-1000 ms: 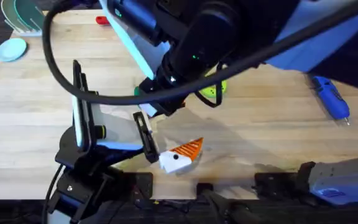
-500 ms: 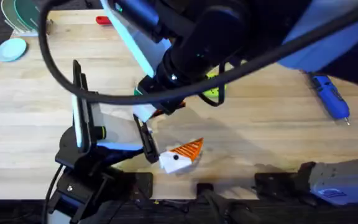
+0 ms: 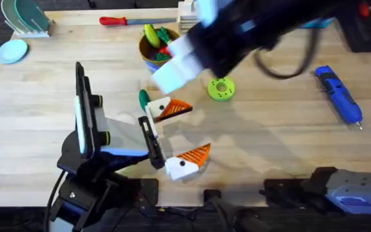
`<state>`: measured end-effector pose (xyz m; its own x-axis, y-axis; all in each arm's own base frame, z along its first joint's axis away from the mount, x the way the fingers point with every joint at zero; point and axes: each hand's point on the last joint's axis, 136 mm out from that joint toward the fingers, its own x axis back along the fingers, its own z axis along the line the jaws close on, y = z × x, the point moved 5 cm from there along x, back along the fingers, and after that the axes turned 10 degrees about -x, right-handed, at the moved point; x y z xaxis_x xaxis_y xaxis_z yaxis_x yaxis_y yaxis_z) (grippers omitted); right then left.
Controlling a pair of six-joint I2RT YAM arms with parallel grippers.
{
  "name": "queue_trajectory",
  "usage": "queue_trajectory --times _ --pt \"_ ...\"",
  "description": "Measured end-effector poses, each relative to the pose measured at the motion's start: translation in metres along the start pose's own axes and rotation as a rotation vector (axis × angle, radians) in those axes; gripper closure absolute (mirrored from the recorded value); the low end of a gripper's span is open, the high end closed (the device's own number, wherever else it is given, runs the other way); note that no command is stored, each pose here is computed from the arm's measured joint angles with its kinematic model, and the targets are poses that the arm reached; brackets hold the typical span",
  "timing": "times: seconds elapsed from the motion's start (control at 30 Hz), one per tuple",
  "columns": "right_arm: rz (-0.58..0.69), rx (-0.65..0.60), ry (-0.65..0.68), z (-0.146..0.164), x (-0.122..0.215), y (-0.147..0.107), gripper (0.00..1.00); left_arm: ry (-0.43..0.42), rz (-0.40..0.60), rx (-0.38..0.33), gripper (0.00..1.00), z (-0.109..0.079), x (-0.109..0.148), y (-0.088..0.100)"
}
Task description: Pick up the gripper from the table and insert it into the empty holder that is missing its gripper. Then pick up a screw, insert it into the mounting hole, and use the screwdriver to tighten it. Finally, clean up the table by picking up the vegetable and placing it into the bucket.
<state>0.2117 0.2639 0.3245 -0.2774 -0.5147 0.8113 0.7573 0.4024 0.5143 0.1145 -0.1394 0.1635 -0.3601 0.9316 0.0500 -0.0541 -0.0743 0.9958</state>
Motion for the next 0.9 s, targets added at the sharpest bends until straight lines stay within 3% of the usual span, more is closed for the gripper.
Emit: queue_trajectory --times 0.33,0.7,0.83,0.9 --pt "-0.094 -0.165 -0.098 -0.050 0.071 -0.021 0.042 0.000 0.000 -0.003 0.008 0.000 0.000 0.000" --pt "-0.126 -0.228 -0.079 -0.062 0.073 -0.087 0.040 0.000 0.000 -0.002 0.011 0.000 0.000 0.000" --pt "-0.188 -0.219 -0.046 -0.059 0.090 -0.107 0.040 0.001 0.000 -0.003 0.231 0.000 0.000 0.000" --pt "-0.209 -0.214 -0.036 -0.057 0.098 -0.113 0.040 0.003 0.000 -0.004 0.478 0.000 0.000 0.000"
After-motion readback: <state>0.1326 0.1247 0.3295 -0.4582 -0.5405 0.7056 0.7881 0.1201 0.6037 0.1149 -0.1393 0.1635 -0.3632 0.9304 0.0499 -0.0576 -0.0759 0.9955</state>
